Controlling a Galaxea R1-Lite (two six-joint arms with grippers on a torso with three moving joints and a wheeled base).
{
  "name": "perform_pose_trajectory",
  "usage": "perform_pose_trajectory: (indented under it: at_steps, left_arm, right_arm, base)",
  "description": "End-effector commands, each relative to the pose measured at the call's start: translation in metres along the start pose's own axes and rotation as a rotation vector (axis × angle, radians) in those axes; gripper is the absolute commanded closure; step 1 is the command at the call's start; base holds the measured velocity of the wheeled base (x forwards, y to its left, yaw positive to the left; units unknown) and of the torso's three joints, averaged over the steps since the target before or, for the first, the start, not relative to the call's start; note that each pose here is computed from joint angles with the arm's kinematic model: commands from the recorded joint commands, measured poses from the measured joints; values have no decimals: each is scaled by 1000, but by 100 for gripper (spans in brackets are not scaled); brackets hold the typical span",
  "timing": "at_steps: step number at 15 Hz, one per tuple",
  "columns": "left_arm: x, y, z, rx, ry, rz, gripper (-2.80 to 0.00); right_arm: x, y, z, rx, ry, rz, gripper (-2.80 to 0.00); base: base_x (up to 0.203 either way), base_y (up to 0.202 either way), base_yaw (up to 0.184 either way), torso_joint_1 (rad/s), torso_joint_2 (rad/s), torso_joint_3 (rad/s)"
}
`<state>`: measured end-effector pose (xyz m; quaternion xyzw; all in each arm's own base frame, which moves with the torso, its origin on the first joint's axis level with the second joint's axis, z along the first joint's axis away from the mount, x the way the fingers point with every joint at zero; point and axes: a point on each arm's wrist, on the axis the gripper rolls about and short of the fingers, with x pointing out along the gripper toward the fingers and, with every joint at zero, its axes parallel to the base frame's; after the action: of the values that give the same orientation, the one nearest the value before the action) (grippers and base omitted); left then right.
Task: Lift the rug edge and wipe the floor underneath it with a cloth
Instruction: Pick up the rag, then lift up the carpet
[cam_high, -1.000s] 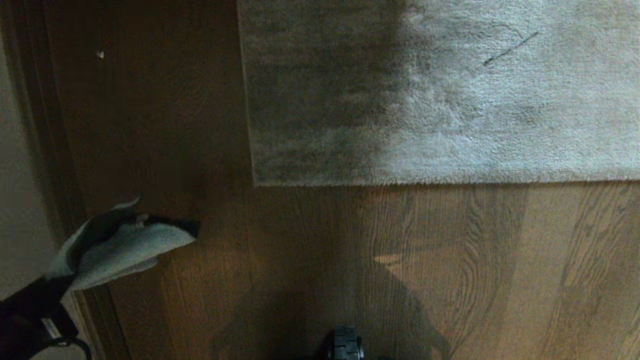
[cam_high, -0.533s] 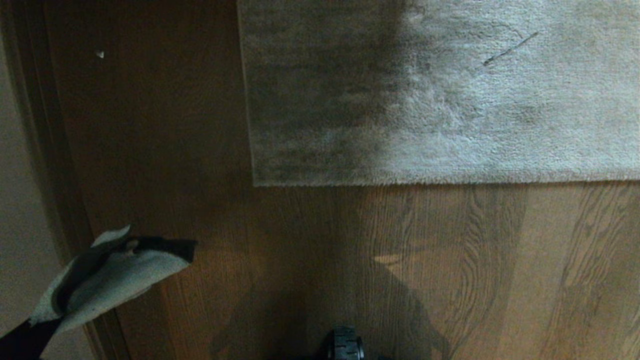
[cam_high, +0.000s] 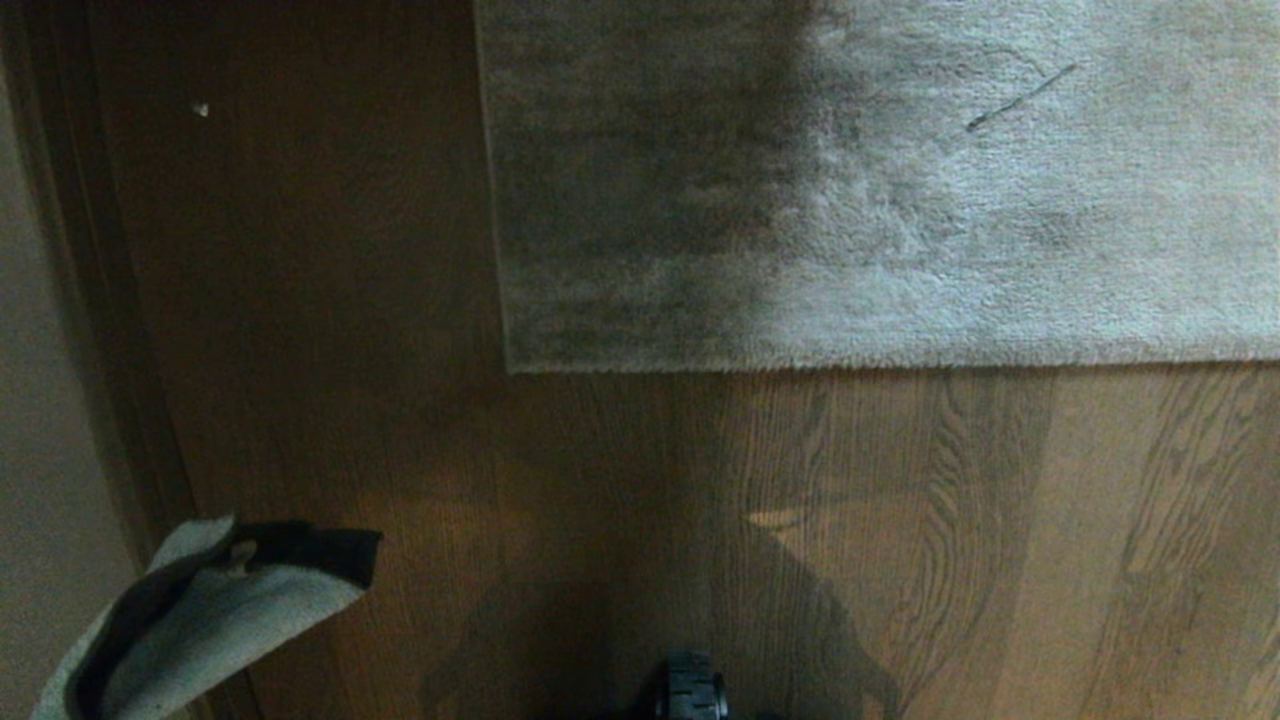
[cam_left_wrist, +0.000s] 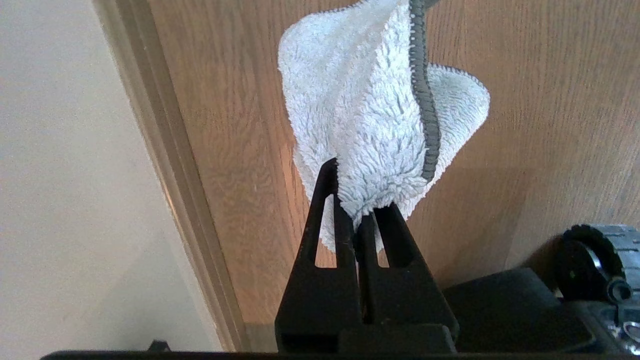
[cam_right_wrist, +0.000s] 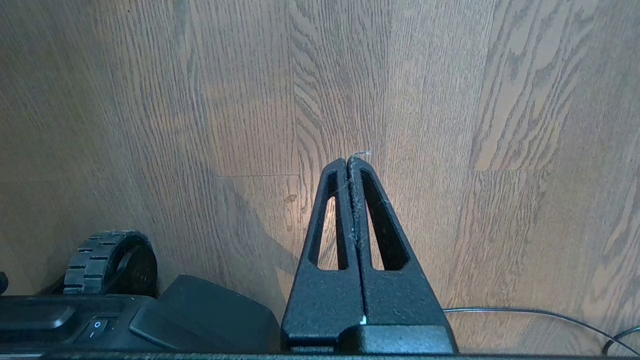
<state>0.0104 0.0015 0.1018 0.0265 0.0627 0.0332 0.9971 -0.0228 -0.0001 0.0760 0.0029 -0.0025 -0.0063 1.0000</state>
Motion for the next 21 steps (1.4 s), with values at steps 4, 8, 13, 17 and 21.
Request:
perform_pose_trajectory:
  at_steps: [4, 8, 13, 17, 21]
  left_arm:
    - [-13, 0, -13, -3, -30, 18, 0]
    - [-13, -1, -18, -5, 20, -12, 0]
    - [-18, -1, -19, -12, -33, -28, 0]
    - [-27, 0, -25, -27, -121, -56, 0]
    - [-30, -1, -29, -30, -135, -70, 0]
  right_arm:
    - [0, 0, 0, 0, -1, 0, 0]
    - [0, 0, 0, 0, -1, 0, 0]
    - [0, 0, 0, 0, -1, 0, 0]
    - [0, 0, 0, 0, -1, 0, 0]
    - [0, 0, 0, 0, -1, 0, 0]
  base:
    - [0, 0, 0, 0, 0, 0]
    - [0, 0, 0, 0, 0, 0]
    - [0, 0, 0, 0, 0, 0]
    - [0, 0, 0, 0, 0, 0]
    - [0, 0, 0, 0, 0, 0]
